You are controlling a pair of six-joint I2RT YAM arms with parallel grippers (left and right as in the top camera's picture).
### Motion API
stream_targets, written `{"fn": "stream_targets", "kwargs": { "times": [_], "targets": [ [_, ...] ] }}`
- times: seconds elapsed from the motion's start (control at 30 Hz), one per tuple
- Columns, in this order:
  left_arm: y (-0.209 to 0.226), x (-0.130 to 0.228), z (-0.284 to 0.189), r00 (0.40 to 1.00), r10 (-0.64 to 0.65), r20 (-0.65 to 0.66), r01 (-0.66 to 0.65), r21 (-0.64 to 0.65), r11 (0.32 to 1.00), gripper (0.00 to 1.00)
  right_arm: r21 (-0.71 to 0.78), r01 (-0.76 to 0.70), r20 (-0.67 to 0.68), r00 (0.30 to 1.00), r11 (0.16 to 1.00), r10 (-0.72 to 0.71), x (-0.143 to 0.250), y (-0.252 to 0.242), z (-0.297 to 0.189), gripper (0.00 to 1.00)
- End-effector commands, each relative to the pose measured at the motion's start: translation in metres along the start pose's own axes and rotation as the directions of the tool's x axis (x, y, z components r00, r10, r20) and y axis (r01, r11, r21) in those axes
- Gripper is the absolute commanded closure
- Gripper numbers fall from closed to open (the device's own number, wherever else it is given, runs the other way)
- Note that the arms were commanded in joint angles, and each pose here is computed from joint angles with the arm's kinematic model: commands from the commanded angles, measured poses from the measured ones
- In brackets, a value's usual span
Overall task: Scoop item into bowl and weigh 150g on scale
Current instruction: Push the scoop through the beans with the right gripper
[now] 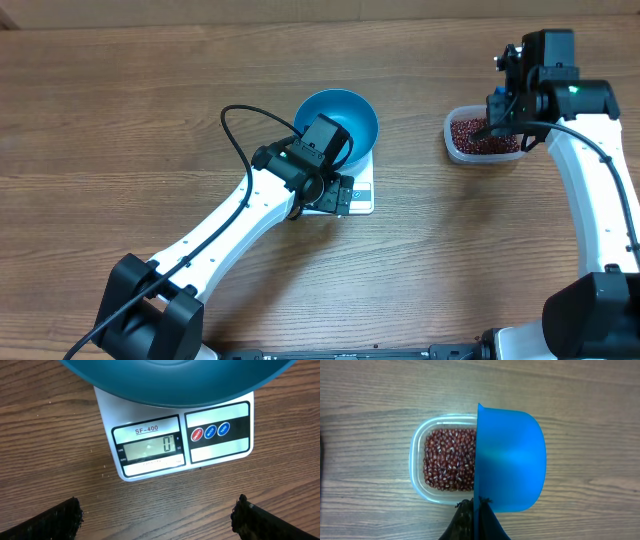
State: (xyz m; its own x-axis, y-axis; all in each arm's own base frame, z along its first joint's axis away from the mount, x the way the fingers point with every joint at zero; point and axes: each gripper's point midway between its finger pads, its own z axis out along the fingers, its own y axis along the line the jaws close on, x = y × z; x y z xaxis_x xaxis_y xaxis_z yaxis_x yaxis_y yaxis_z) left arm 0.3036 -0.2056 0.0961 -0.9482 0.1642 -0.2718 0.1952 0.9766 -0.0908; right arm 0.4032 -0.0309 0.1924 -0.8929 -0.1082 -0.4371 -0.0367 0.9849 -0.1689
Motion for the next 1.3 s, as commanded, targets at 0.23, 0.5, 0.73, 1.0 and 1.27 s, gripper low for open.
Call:
{"fn": "stream_targets", "kwargs": {
  "times": [0.23, 0.5, 0.73, 1.0, 1.27],
  "targets": [
    [-0.006, -0.001, 0.0, 1.0, -0.006, 0.0, 0.006, 0.015, 1.0, 0.0, 0.012, 0.137, -0.144, 0.981, 0.991, -0.133, 0.016, -0.001, 0.039, 0.96],
    [-0.006, -0.001, 0.0, 1.0, -0.006, 0.0, 0.006, 0.015, 1.0, 0.0, 0.001, 0.157, -0.177, 0.972, 0.988, -0.154, 0.019, 0.002, 0.062, 0.96],
    [-0.006, -0.001, 0.0, 1.0, -0.006, 0.0, 0.006, 0.015, 1.0, 0.0, -0.043, 0.141, -0.25, 0.957, 0.989, -0.147, 0.035, 0.011, 0.086, 0.96],
    [-0.006, -0.001, 0.0, 1.0, -0.006, 0.0, 0.006, 0.015, 1.0, 0.01, -0.207, -0.055, -0.307, 0.952, 0.977, -0.012, 0.047, 0.05, 0.101, 0.96],
    [-0.006, -0.001, 0.0, 1.0, -0.006, 0.0, 0.006, 0.015, 1.0, 0.0, -0.285, -0.158, -0.376, 0.926, 0.945, 0.041, 0.059, 0.062, 0.102, 0.96]
  ]
}}
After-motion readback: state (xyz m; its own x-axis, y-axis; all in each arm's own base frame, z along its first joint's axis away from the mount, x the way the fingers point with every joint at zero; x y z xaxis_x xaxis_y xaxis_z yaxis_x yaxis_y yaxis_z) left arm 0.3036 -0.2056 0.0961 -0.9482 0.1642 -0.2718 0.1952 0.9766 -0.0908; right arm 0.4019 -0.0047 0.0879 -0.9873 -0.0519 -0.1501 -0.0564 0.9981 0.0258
